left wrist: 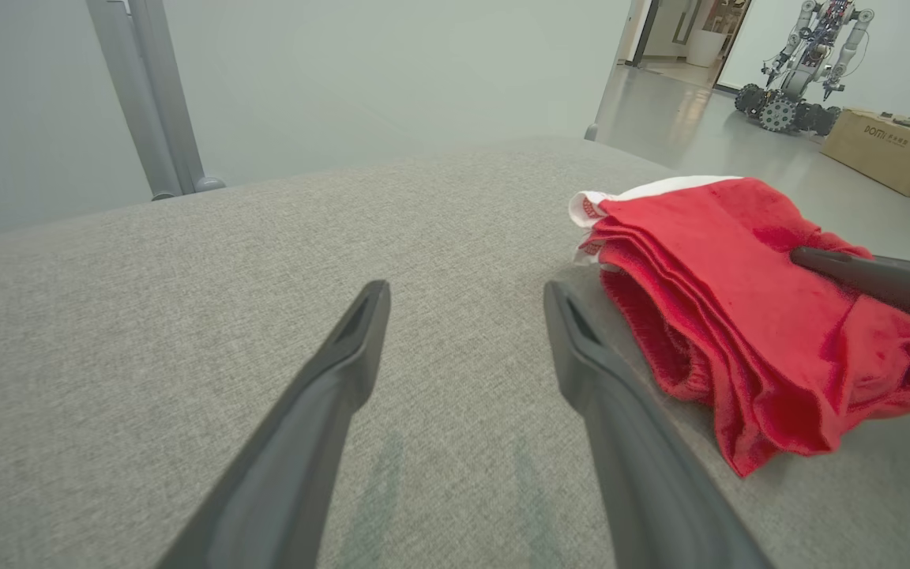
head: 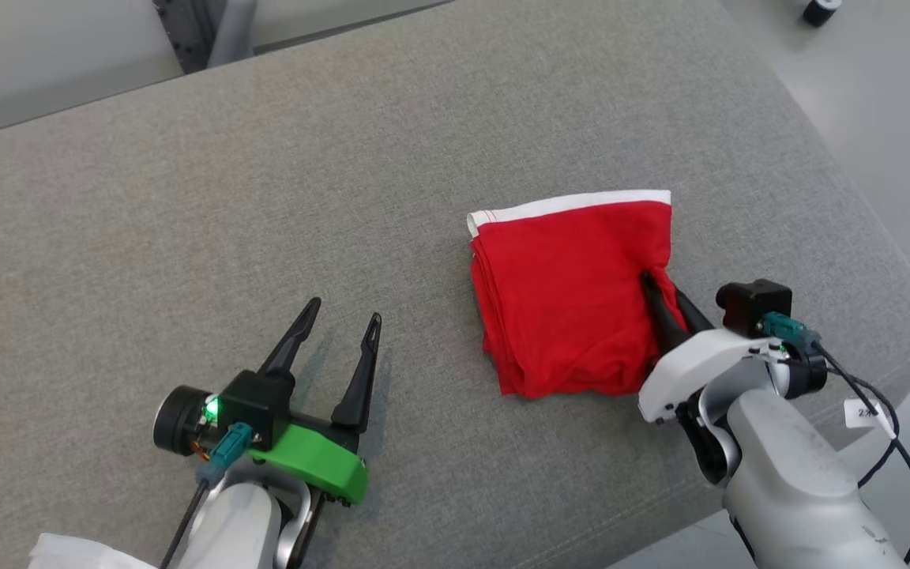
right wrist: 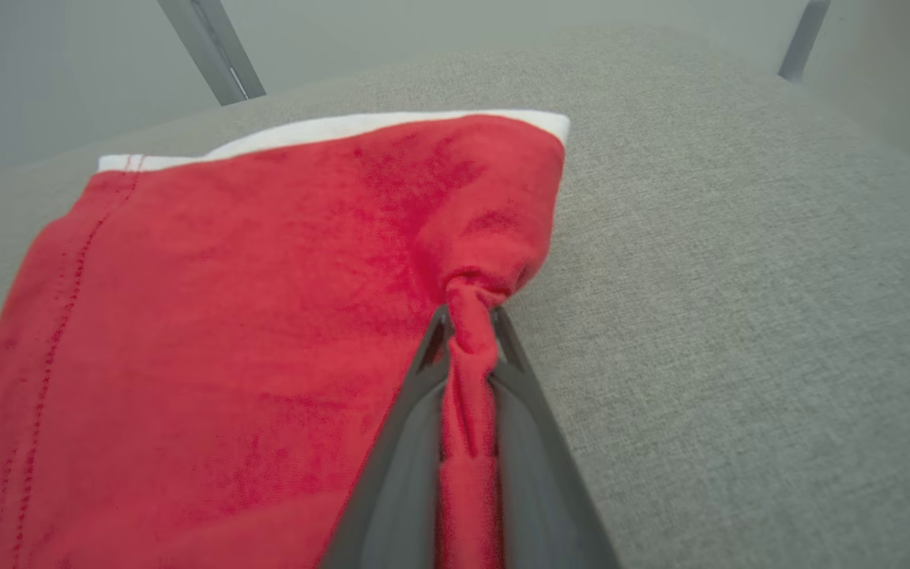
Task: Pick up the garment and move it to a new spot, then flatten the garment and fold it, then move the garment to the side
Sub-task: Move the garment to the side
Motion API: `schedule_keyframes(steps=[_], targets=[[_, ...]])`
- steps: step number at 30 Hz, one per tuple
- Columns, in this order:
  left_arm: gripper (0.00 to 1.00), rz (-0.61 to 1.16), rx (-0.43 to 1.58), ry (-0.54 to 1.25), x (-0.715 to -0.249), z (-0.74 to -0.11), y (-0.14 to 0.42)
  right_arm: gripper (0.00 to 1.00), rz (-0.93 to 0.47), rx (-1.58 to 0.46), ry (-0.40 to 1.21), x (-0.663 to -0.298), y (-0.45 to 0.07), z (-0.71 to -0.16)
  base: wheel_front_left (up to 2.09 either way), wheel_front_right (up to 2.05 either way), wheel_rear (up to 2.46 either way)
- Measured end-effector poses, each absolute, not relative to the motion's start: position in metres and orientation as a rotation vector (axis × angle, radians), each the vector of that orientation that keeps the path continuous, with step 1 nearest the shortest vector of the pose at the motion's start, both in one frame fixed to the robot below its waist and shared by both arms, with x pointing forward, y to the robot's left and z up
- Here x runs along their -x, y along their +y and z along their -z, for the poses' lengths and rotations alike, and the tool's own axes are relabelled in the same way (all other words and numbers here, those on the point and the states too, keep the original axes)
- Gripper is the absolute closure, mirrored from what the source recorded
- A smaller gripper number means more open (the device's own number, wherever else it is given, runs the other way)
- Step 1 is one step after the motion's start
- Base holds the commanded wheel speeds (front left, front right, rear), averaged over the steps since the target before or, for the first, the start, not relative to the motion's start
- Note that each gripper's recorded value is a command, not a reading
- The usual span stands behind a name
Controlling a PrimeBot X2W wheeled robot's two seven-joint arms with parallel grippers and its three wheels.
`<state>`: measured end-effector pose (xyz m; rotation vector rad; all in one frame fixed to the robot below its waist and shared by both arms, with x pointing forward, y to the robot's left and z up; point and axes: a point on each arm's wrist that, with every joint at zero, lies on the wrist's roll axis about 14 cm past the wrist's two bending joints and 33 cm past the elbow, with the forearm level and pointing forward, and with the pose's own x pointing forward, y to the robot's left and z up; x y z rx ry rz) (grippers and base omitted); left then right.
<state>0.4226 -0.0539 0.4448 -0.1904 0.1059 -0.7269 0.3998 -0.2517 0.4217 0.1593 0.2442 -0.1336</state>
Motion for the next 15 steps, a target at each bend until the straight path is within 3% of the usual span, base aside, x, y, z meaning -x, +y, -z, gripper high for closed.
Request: schedule_keyframes(steps=[7,15], targets=[[0.0,0.777,0.183,0.114,-0.44,-0.429,-0.067,1.0,0.175,-0.018,0.231,-0.434,-0.299,-0.437,0.0,0.0,0.0],[0.0,0.692,0.145,0.107,-0.465,-0.416,-0.032,1.0,0.313,0.176,0.234,-0.482,-0.392,-0.462,0.0,0.0,0.0]])
